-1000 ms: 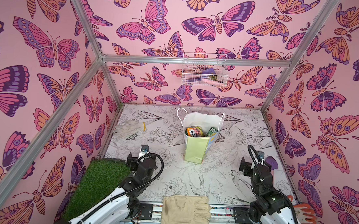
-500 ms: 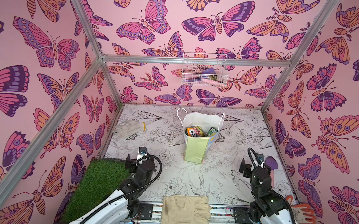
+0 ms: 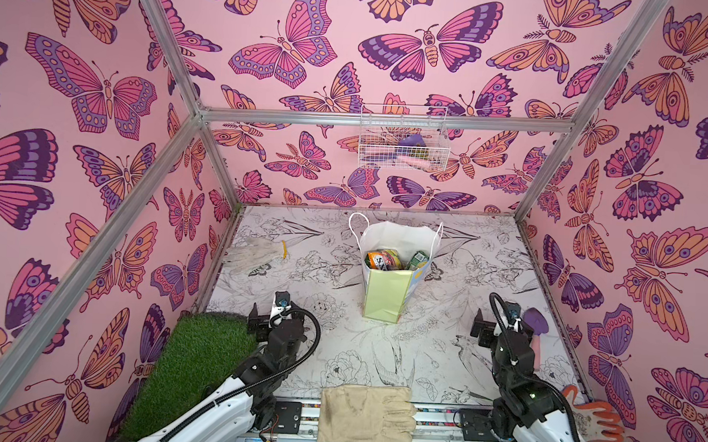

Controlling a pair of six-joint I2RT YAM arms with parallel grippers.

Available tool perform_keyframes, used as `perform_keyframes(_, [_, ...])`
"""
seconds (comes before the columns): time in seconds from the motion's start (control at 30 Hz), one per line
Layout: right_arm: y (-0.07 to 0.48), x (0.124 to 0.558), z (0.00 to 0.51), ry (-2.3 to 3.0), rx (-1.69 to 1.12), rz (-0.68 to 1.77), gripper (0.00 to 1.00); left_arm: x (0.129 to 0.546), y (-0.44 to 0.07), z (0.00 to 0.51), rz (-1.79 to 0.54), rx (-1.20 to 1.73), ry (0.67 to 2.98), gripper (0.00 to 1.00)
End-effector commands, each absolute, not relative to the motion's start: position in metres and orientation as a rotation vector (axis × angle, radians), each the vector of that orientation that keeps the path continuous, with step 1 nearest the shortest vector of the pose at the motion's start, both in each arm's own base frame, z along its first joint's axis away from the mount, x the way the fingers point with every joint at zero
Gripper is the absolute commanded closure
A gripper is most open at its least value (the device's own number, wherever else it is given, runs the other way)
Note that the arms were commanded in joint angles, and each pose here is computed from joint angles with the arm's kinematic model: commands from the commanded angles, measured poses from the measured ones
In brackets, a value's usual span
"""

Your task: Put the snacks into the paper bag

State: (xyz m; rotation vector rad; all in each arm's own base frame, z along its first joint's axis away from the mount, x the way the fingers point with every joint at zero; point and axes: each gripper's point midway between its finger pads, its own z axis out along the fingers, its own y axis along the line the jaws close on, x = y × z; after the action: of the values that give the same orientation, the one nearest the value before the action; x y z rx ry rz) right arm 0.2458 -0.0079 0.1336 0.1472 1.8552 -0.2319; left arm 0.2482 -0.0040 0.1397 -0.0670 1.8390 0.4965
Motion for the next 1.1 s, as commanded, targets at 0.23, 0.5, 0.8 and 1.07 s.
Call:
perform_keyframes(0.23, [-0.010, 0.254, 0.148, 1.766, 0.173, -0.242, 0.01, 0.252, -0.003, 0.144, 0.474, -0.092, 1.786, 0.01])
perform_keyframes(0.5, [-0.012, 0.254, 0.143, 1.739, 0.186, -0.250, 0.01, 0.255, -0.001, 0.147, 0.451, -0.122, 1.743, 0.01])
perform_keyframes(0.8, [-0.012, 0.259, 0.144, 1.699, 0.190, -0.257, 0.01, 0.259, 0.000, 0.145, 0.453, -0.127, 1.754, 0.01])
perform_keyframes(1.07, [-0.013, 0.260, 0.145, 1.683, 0.193, -0.262, 0.01, 0.261, 0.002, 0.148, 0.438, -0.149, 1.715, 0.01])
